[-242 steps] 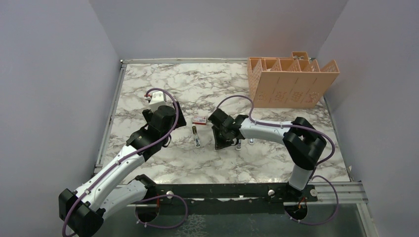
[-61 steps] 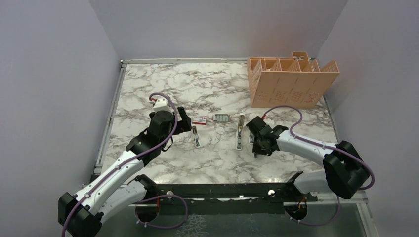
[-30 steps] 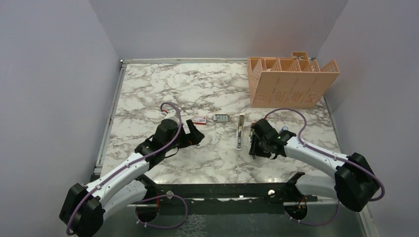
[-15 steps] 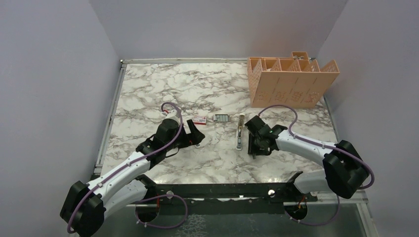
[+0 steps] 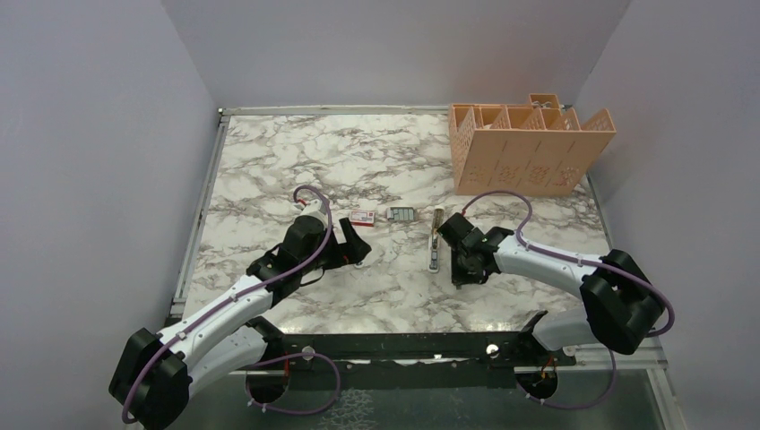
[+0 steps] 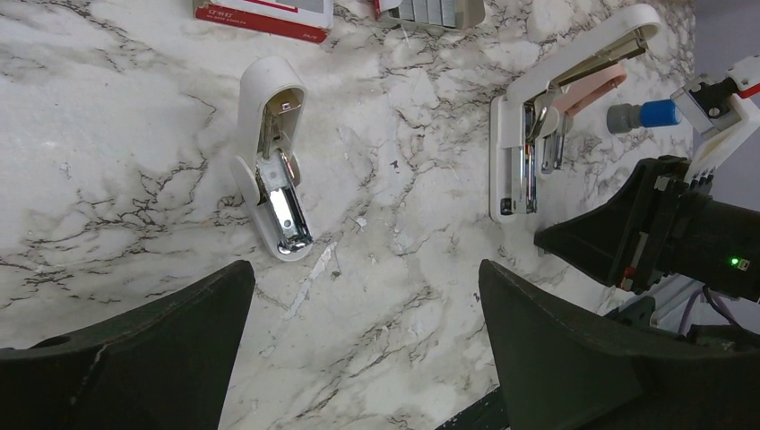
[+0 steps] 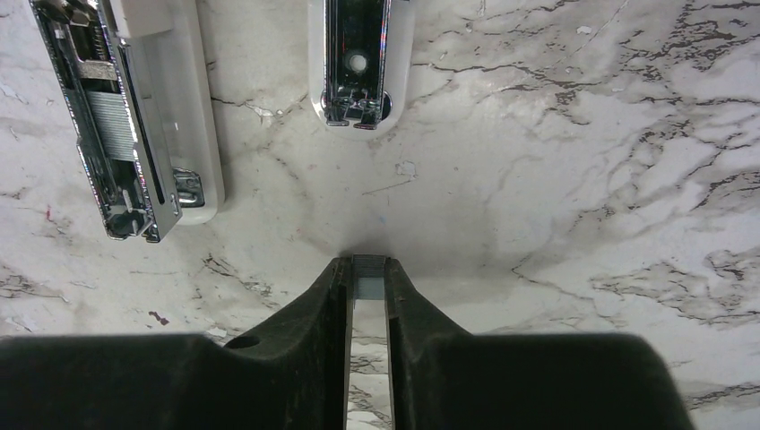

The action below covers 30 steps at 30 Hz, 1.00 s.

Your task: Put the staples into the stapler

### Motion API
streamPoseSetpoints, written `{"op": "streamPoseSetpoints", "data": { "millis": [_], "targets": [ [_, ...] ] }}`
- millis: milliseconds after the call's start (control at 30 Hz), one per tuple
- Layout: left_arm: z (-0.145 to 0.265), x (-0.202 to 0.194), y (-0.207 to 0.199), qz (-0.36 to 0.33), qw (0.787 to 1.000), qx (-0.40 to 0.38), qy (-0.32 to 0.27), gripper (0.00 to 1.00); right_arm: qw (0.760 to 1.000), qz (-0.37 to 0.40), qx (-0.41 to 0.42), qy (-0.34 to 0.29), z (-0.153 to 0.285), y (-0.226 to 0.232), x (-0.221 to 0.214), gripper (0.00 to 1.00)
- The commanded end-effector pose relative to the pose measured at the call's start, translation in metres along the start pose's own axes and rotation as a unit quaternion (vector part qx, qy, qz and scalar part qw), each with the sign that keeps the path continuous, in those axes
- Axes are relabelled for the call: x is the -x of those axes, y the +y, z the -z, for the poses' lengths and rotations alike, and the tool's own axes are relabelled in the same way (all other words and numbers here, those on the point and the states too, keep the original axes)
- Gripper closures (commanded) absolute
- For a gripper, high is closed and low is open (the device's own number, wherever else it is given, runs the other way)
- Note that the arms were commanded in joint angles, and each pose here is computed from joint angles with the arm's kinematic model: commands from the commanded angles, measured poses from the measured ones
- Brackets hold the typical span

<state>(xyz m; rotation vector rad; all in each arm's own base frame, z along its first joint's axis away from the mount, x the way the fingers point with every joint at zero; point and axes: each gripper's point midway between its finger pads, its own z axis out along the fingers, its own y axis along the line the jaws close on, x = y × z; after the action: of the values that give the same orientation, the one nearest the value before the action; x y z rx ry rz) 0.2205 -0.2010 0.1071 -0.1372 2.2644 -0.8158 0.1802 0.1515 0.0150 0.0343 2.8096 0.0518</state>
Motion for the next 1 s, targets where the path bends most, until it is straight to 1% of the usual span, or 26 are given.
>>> {"op": "streamPoseSetpoints", "data": {
  "millis": [0,100,267,433,467,533,633,800,967],
  "targets": [
    [0.003,0.008,-0.004,-0.007,1.0,-0.003,-0.012,0.04,1.0,-0.005,-0.022,0.002,-0.001,-0.007,-0.003,0.8],
    [0.003,0.006,-0.008,-0.008,1.0,-0.015,-0.006,0.06,1.0,-0.011,-0.004,-0.008,-0.001,-0.001,0.0,0.81],
    [0.003,-0.002,-0.016,0.003,0.999,-0.043,0.007,0.06,0.997,-0.032,0.06,-0.041,0.007,0.019,0.011,0.81],
    [0.001,-0.011,-0.027,0.02,0.996,-0.085,0.024,0.07,0.984,-0.057,0.147,-0.08,0.027,0.046,0.026,0.81],
    [0.001,-0.013,-0.031,0.022,0.995,-0.095,0.028,0.08,0.98,-0.061,0.169,-0.087,0.032,0.053,0.029,0.81],
    [0.001,-0.015,-0.039,0.025,0.992,-0.119,0.034,0.11,0.97,-0.067,0.213,-0.098,0.043,0.067,0.035,0.81],
    [0.003,-0.016,-0.051,0.026,0.987,-0.155,0.039,0.13,0.952,-0.067,0.279,-0.107,0.06,0.089,0.041,0.81],
    [0.014,-0.014,-0.079,0.035,0.971,-0.235,0.042,0.14,0.914,-0.067,0.38,-0.124,0.092,0.122,0.055,0.8],
    [0.025,-0.007,-0.096,0.023,0.961,-0.275,0.037,0.17,0.875,-0.057,0.458,-0.145,0.128,0.148,0.07,0.8]
  ]
}}
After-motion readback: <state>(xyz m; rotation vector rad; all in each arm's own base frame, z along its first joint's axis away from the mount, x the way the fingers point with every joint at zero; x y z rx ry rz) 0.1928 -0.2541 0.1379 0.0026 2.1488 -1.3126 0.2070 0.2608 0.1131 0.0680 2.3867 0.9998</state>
